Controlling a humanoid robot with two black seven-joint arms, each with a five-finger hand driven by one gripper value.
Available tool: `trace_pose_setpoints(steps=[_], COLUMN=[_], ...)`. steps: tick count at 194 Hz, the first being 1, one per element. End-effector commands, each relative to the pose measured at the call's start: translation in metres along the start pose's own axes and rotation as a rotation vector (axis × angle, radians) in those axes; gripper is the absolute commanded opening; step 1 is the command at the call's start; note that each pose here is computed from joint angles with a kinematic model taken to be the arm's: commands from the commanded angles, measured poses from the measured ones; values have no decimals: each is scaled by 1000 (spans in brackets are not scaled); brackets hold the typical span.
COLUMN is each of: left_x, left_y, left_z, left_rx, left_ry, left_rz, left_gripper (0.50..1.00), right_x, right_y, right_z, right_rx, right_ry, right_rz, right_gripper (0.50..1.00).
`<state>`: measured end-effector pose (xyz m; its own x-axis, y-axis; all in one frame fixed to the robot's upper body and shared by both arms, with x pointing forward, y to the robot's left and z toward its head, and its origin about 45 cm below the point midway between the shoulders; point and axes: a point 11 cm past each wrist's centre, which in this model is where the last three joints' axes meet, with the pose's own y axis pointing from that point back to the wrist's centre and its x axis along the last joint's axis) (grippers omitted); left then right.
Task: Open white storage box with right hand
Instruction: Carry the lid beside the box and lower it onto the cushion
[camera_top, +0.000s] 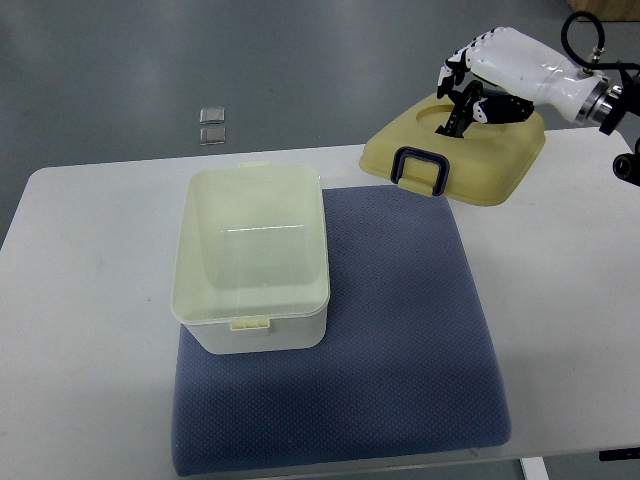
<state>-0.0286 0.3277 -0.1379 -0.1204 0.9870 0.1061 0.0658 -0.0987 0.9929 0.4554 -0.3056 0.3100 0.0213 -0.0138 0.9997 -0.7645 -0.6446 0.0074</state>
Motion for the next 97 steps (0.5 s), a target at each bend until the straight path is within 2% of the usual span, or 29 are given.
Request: trace_pose_setpoints(steps=[1,47,97], left_x=[0,0,0], left_y=[0,0,0], left_z=[0,0,0], left_rx=[0,0,0], left_ry=[0,0,1], left_rz=[-1,-1,-1], left_gripper=[1000,1000,1000], right_x=[-24,-73,-98], right_y=[13,9,-6], right_z=[15,-5,-37], right_rx=[-61,-44,15], right_ry=[5,-29,-66], right_rz=[-26,-49,-42], right_gripper=[500,500,500])
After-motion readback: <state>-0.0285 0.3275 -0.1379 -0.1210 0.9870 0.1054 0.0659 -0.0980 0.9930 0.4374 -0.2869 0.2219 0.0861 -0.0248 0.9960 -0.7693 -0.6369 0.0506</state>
